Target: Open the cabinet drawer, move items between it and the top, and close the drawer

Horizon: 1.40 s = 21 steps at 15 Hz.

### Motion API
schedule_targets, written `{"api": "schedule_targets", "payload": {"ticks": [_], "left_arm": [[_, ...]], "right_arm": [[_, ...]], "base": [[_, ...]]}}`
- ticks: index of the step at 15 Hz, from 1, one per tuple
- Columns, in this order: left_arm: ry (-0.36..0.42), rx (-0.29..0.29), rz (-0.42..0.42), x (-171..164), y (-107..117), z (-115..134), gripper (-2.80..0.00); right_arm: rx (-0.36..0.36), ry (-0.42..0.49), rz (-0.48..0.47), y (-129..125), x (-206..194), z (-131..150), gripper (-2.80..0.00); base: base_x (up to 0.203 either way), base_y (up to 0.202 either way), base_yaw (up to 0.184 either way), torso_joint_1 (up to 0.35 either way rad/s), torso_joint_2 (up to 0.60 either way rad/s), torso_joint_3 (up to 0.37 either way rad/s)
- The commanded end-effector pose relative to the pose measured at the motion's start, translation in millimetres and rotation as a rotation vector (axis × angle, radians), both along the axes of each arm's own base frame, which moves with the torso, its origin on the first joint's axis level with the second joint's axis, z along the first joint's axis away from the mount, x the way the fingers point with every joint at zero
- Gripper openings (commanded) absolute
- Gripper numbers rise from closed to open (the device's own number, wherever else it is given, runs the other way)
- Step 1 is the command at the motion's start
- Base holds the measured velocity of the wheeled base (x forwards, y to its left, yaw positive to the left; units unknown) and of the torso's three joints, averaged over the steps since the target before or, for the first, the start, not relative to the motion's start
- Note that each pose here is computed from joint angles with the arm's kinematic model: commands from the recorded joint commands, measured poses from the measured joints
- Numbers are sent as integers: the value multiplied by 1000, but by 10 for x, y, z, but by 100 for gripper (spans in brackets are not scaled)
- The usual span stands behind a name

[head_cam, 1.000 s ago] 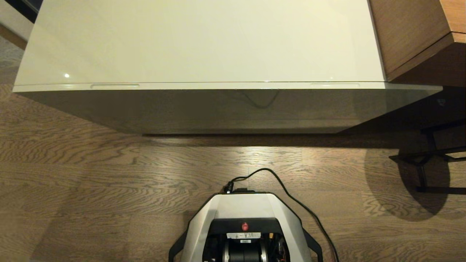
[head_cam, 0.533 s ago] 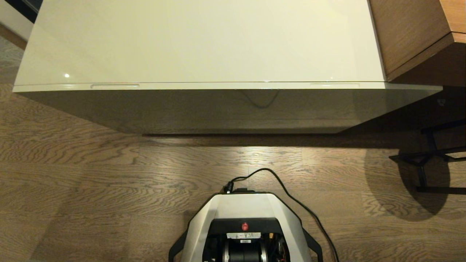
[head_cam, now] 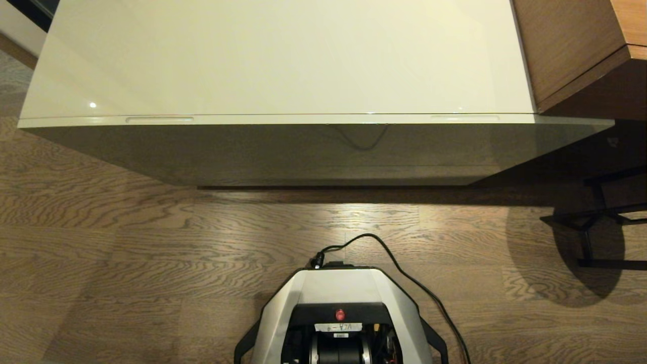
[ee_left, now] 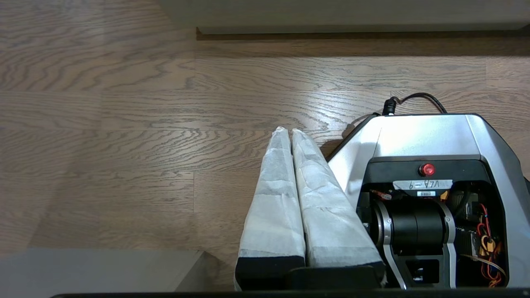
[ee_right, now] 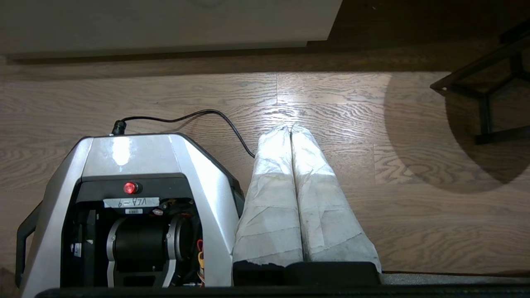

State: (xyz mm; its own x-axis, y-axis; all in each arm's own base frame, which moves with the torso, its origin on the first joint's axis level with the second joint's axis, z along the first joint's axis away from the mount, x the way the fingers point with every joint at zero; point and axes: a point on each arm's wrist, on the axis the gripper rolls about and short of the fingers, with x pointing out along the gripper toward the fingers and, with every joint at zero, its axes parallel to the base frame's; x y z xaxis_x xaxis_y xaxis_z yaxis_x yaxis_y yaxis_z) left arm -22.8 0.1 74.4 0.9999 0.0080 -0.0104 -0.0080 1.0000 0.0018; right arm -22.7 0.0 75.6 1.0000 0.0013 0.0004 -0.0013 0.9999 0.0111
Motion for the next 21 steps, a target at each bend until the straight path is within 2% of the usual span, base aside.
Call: {"api": "schedule_targets", "payload": {"ticks": [1,21], "left_arm": [[2,0,1,1,0,0,-280],[2,0,1,1,0,0,-280]], "right_arm": [[0,2,0,0,2,-4,-280],[1,2,0,0,2,-4,-280]], "base": [[0,0,0,0,0,0],[0,0,0,0,0,0]]}}
